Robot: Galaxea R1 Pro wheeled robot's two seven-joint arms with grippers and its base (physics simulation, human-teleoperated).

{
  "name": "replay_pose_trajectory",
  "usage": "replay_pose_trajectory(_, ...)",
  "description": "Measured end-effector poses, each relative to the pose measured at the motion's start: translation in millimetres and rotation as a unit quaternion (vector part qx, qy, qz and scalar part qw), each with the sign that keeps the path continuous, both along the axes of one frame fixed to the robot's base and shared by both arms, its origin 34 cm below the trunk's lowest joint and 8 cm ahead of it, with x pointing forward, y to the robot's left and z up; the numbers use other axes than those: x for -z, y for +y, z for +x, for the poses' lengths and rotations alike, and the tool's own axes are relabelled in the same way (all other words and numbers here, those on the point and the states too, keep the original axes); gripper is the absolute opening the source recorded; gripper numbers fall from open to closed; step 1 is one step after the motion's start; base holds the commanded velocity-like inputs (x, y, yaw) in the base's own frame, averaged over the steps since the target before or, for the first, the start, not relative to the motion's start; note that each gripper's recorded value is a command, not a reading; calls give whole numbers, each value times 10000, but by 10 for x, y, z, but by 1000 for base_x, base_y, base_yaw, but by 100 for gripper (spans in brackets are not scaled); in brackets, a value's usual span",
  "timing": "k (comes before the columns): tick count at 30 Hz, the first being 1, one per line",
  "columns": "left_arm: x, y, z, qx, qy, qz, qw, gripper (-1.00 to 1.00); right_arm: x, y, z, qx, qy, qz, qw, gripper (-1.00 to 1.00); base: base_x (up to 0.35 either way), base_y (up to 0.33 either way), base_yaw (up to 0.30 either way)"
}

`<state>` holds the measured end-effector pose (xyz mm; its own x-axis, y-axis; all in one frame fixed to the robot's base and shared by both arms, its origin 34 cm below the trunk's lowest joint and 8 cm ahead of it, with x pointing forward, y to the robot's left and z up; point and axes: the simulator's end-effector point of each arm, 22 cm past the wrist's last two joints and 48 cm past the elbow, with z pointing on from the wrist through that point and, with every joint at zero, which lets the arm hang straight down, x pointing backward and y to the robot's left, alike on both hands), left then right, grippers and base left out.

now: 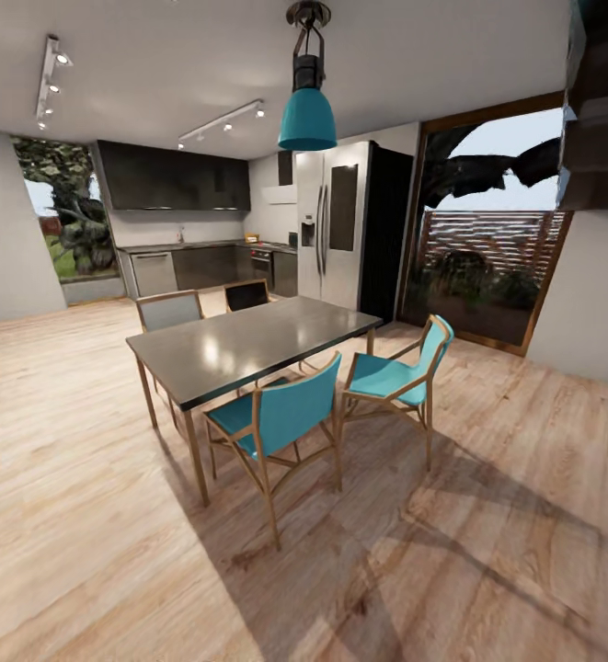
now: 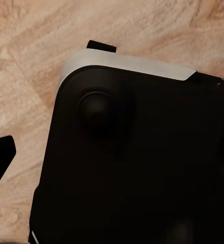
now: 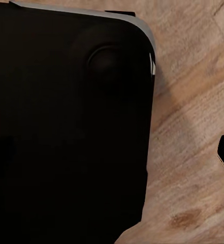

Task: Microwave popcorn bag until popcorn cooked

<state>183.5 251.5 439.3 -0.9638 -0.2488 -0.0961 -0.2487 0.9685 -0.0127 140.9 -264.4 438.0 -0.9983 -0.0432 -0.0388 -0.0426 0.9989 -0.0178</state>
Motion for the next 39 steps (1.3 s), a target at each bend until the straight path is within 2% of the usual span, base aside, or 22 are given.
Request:
replay_pose_trajectory(8,0,0,0,2,0,0,10000,100,0,-9,6,0,-10,-6,10000,100,0,0,281)
replay_pose_trajectory(13,0,0,0,0,0,0,10000,100,-3,-86,13,8,-27,-178,9998,100,0,0,283)
replay_pose_trajectory(21,0,0,0,0,0,0,10000,100,-4,-89,26,-32,-54,-185,9998,100,0,0,283)
replay_pose_trajectory(24,0,0,0,0,0,0,10000,100,-2,-54,26,-271,-48,-118,9996,100,0,0,283)
replay_pose_trajectory(25,0,0,0,0,0,0,10000,100,-2,-27,27,-492,-47,-90,9987,100,0,0,283)
replay_pose_trajectory(27,0,0,-1,0,1,0,10000,100,-1,11,30,-731,-51,-59,9973,100,0,0,283)
replay_pose_trajectory(36,1,-11,-11,9,12,-9,10000,100,-2,28,43,-813,-79,-58,9966,100,0,0,283)
replay_pose_trajectory(39,1,-51,-19,96,19,-37,9999,100,-2,18,46,-803,-83,-82,9967,100,0,0,283)
